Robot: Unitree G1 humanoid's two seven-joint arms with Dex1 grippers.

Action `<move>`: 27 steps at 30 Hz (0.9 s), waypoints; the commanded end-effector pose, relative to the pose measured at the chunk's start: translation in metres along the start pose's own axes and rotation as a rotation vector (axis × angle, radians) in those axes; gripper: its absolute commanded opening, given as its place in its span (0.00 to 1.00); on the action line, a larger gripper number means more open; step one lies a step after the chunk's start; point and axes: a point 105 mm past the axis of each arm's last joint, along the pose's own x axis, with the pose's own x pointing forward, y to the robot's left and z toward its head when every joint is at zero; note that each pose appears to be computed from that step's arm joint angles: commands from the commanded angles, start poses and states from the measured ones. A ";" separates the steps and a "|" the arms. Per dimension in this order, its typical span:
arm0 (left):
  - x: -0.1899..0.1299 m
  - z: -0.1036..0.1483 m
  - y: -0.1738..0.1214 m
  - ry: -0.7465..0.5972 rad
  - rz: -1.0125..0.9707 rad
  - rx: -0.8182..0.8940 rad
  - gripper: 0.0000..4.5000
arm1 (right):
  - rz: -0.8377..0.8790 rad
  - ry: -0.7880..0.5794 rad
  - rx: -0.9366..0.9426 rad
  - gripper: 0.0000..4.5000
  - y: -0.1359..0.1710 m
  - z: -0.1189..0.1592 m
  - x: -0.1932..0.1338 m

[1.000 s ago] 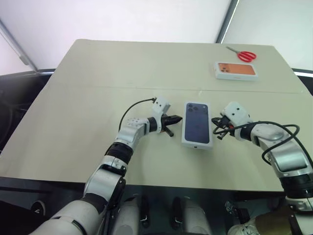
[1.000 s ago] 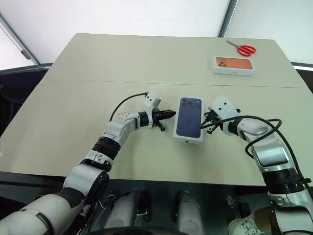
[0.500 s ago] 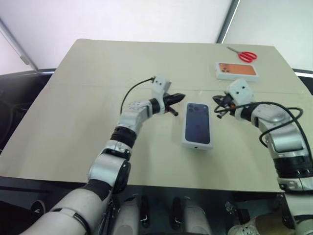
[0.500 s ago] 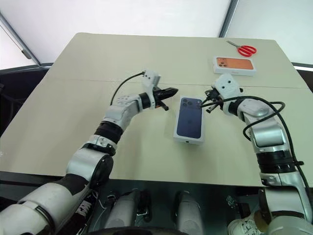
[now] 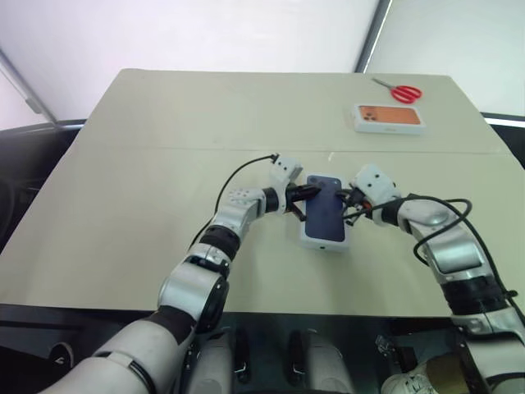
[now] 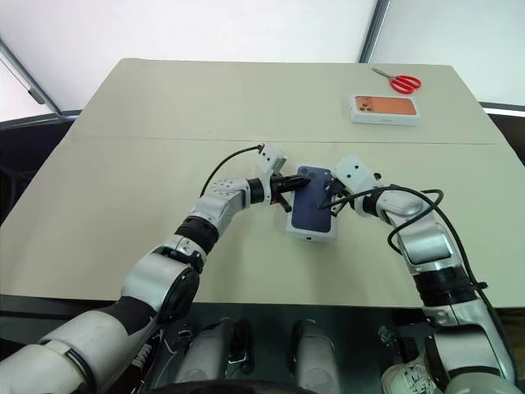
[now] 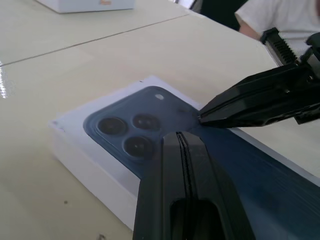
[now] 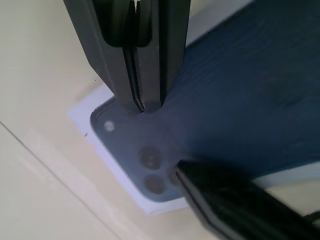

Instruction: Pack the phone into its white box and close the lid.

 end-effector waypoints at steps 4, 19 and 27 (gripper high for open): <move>-0.029 -0.022 -0.037 0.043 -0.201 -0.046 0.00 | 0.266 0.030 0.130 0.01 0.045 -0.007 -0.026; -0.094 0.031 0.010 -0.040 0.057 0.089 0.62 | 0.049 -0.130 0.250 0.63 -0.012 0.024 -0.031; -0.201 0.040 0.052 0.019 0.305 0.138 0.99 | 0.064 -0.154 0.100 1.00 -0.023 0.019 -0.047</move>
